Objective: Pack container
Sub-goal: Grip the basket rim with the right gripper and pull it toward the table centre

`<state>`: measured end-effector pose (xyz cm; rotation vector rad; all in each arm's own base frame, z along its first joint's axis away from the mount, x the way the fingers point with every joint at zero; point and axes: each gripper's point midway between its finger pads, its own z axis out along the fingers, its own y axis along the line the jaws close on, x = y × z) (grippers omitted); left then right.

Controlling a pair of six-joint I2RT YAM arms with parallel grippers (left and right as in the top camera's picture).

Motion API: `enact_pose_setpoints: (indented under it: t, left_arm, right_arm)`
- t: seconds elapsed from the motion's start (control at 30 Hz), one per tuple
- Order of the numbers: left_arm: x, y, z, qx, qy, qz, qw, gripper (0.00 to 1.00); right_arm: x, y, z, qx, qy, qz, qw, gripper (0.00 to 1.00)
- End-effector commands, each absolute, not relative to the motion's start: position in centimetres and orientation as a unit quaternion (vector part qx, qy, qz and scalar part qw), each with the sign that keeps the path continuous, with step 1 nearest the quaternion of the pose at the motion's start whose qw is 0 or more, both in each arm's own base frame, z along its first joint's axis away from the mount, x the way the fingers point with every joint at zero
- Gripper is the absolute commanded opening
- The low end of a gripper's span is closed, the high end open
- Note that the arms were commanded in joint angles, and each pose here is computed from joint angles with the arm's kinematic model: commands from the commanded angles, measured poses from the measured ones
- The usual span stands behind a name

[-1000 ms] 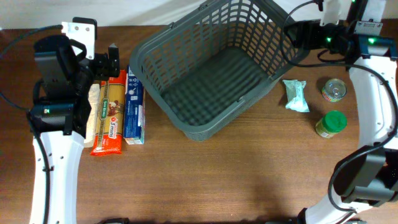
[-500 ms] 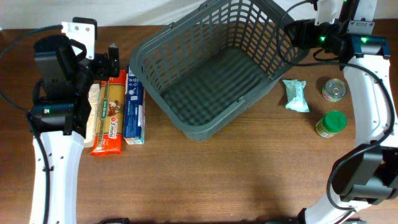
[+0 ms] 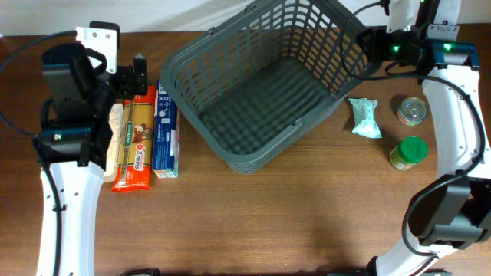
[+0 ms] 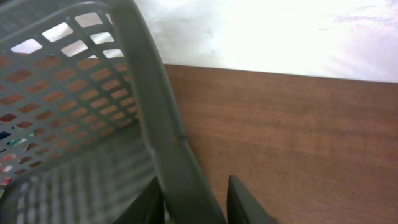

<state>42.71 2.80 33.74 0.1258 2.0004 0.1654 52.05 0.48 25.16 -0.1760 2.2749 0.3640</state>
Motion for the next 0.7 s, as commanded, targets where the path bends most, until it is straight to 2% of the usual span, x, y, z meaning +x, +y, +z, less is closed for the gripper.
enact_pose_setpoints:
  t: [0.0, 0.1, 0.4, 0.57, 0.67]
  left_arm:
    - [42.7, 3.1, 34.5, 0.056, 0.835, 0.079, 0.541, 0.99]
    - [42.7, 3.1, 34.5, 0.056, 0.835, 0.079, 0.541, 0.99]
    - [42.7, 3.1, 34.5, 0.056, 0.835, 0.079, 0.541, 0.99]
    - [42.7, 3.1, 34.5, 0.056, 0.835, 0.079, 0.541, 0.99]
    - [42.7, 3.1, 34.5, 0.056, 0.835, 0.079, 0.541, 0.99]
  right_arm:
    - [51.8, 0.1, 22.7, -0.057, 0.917, 0.140, 0.370, 0.18]
    - [51.2, 0.1, 22.5, -0.053, 0.922, 0.142, 0.357, 0.15]
    - [48.9, -0.3, 22.6, -0.040, 0.936, 0.129, 0.325, 0.13]
    - [47.2, -1.5, 21.1, -0.011, 0.955, 0.097, 0.280, 0.07]
    - [46.4, -1.9, 20.6, 0.023, 0.961, 0.093, 0.259, 0.07]
